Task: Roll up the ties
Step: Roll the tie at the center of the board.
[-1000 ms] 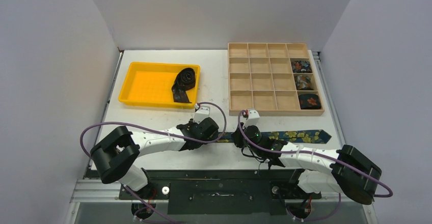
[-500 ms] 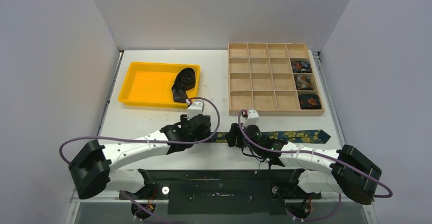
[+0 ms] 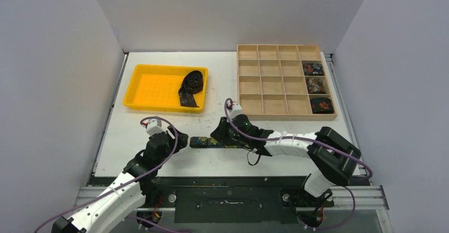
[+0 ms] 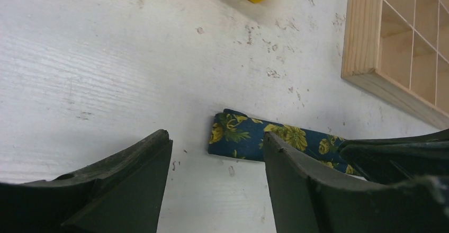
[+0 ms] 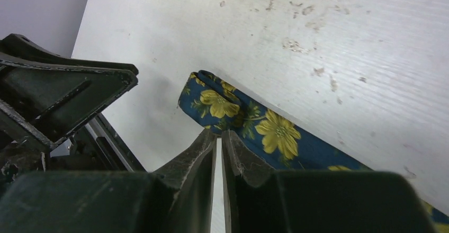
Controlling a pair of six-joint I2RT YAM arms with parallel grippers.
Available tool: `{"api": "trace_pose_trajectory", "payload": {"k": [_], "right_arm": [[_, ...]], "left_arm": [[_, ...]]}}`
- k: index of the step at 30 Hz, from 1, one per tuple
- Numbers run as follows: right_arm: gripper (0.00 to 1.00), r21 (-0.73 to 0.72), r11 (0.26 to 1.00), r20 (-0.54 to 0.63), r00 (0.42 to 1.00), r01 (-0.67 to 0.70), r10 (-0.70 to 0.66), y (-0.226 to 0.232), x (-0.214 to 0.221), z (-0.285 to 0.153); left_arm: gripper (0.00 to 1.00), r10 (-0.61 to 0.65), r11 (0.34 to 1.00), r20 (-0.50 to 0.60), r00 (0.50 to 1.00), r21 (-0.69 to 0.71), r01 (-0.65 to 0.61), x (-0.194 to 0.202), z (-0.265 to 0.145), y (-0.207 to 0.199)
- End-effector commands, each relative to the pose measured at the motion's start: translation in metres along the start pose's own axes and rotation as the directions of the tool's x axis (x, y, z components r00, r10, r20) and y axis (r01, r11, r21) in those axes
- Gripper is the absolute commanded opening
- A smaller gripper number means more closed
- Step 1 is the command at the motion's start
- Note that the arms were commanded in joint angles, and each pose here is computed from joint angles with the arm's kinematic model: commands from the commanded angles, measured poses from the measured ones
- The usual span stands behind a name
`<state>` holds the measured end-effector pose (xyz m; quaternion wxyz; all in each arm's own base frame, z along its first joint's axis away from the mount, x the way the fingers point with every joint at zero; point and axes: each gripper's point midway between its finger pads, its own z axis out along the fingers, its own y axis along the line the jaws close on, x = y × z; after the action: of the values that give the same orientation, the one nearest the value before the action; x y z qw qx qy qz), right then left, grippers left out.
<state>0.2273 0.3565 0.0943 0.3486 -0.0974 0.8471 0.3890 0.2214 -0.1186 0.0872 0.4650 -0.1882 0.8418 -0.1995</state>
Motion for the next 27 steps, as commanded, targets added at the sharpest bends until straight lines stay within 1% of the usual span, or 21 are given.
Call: {"api": "trace_pose_trajectory", "payload": {"k": [1, 4, 8, 13, 19, 27], "right_arm": [[0.12, -0.135, 0.991, -0.011, 1.000, -0.022, 0.021, 0.043, -0.008, 0.024], [0.11, -0.153, 0.988, -0.033, 0.999, -0.030, 0.025, 0.050, -0.005, 0.037], [0.11, -0.158, 0.987, -0.060, 0.998, -0.038, 0.029, 0.051, 0.001, 0.049], [0.10, -0.129, 0.991, -0.104, 0.994, -0.046, 0.033, 0.040, 0.015, 0.058], [0.08, -0.083, 0.995, -0.112, 0.993, -0.050, 0.040, 0.020, 0.024, 0.058], [0.07, -0.044, 0.998, -0.141, 0.989, -0.042, 0.036, 0.002, 0.037, 0.063]], "left_arm": [[0.59, -0.177, 0.966, -0.030, 0.984, 0.186, 0.180, -0.011, 0.004, -0.025], [0.56, -0.210, 0.961, -0.059, 0.976, 0.172, 0.217, -0.009, 0.011, -0.018], [0.53, -0.228, 0.961, -0.065, 0.972, 0.148, 0.235, -0.008, 0.019, -0.013], [0.52, -0.280, 0.950, -0.059, 0.958, 0.128, 0.286, -0.003, 0.024, -0.005], [0.53, -0.280, 0.950, -0.071, 0.957, 0.124, 0.287, 0.001, 0.025, -0.002], [0.53, -0.258, 0.948, -0.124, 0.958, 0.157, 0.276, 0.011, 0.027, -0.009]]}}
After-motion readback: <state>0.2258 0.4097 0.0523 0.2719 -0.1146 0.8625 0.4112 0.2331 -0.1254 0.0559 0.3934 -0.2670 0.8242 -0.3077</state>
